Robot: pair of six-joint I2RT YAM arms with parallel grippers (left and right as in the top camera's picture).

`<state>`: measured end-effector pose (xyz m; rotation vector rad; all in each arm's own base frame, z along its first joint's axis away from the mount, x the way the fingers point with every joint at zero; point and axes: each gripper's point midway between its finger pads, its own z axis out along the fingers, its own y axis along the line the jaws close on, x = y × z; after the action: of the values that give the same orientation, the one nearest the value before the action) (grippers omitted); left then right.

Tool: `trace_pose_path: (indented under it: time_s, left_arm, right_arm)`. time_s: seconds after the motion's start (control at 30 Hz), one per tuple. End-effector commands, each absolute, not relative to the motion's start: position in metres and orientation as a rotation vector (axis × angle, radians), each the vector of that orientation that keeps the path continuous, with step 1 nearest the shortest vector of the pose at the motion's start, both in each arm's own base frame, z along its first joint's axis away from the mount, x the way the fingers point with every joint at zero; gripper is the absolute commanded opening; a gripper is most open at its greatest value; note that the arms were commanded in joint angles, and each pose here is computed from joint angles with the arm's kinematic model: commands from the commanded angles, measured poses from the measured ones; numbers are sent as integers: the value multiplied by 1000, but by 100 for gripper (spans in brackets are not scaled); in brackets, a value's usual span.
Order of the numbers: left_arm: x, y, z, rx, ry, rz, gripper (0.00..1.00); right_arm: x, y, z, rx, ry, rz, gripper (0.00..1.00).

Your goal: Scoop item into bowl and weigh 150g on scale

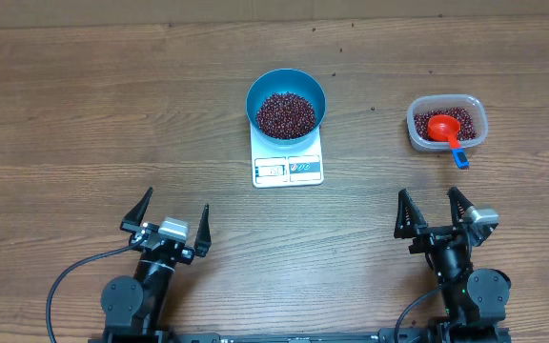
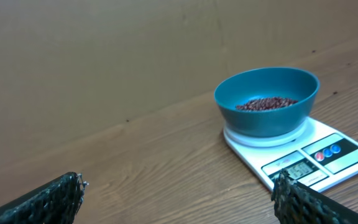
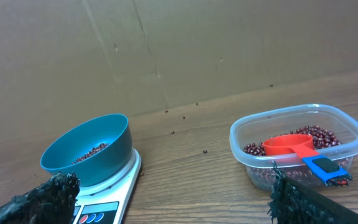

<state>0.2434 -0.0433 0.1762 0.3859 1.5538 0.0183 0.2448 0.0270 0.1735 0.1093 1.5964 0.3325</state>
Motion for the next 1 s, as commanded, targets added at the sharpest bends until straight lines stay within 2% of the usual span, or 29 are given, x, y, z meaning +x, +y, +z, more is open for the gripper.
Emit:
trace_pose_path:
  time_s: [0.0,0.97]
  left_arm:
    - [243,-36,164,351,1574,44,100]
    - [243,-36,159,348,1598,34,100]
  right_arm:
    - [244,29,172,103,1592,341,100]
    - [244,29,172,103,1592,341,100]
